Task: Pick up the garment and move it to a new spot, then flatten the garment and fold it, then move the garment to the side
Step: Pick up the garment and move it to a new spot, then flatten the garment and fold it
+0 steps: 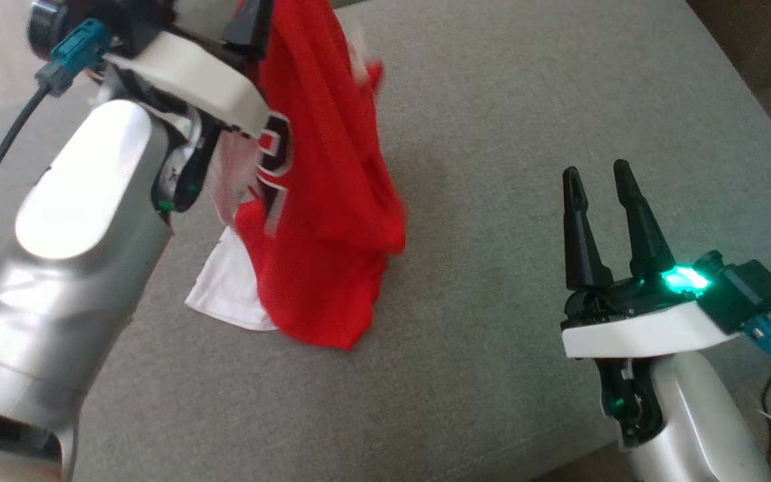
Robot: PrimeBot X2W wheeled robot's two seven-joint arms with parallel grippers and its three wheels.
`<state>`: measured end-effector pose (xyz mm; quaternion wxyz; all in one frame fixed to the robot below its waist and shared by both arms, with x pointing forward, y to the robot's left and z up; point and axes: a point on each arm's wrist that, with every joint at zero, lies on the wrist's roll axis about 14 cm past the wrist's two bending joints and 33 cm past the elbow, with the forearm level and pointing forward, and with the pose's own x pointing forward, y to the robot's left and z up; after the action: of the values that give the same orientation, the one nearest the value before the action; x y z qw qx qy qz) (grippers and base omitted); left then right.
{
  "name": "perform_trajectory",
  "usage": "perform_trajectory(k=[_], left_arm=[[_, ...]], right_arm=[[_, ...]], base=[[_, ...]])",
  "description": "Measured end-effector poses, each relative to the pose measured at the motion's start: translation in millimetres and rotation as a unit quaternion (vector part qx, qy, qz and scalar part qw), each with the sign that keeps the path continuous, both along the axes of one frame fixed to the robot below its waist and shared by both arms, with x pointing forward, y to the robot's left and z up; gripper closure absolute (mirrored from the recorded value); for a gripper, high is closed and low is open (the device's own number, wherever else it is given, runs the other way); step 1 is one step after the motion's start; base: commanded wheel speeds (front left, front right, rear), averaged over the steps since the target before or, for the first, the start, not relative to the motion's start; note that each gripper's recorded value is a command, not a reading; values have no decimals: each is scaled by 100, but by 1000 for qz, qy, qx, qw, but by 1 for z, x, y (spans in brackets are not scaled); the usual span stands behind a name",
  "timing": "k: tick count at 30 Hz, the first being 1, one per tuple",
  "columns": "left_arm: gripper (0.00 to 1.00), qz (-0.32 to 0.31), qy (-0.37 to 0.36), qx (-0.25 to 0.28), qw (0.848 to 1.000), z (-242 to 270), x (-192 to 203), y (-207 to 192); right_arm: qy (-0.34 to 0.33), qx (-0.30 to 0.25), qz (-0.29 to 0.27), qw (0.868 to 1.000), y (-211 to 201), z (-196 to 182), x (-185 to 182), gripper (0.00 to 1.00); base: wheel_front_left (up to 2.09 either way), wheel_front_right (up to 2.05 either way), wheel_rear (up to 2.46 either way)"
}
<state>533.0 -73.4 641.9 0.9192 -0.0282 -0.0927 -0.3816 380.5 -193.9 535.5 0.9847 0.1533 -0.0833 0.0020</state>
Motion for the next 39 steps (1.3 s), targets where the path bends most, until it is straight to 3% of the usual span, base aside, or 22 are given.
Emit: perform_trajectory(k=[5, 11, 19, 23, 31, 36, 39], left_arm=[[0, 32, 13, -3, 999, -27, 17, 18], [0, 96, 35, -26, 994, -54, 6, 80], [0, 189, 79, -43, 978, -99, -63, 162], [0, 246, 105, -78, 960, -115, -104, 192], [0, 305, 124, -88, 940, -138, -162, 211], [0, 305, 98, -92, 943, -125, -163, 214], [0, 305, 97, -92, 943, -126, -162, 216]], right_arm=[[6, -1, 0, 1000, 0, -4, 2, 0], [0, -8, 30, 1000, 20, -2, 11, 0], [22, -15, 77, 997, 52, -20, 10, 0], [30, -22, 100, 994, 69, -26, 6, 0], [34, -24, 121, 992, 82, -29, -4, 0], [36, -37, 133, 990, 90, -31, -1, 0], [65, -39, 158, 985, 105, -50, -4, 0]], base=[[0, 0, 0], [0, 0, 0], [0, 0, 0], [0, 0, 0], [0, 0, 0], [0, 0, 0], [0, 0, 0]])
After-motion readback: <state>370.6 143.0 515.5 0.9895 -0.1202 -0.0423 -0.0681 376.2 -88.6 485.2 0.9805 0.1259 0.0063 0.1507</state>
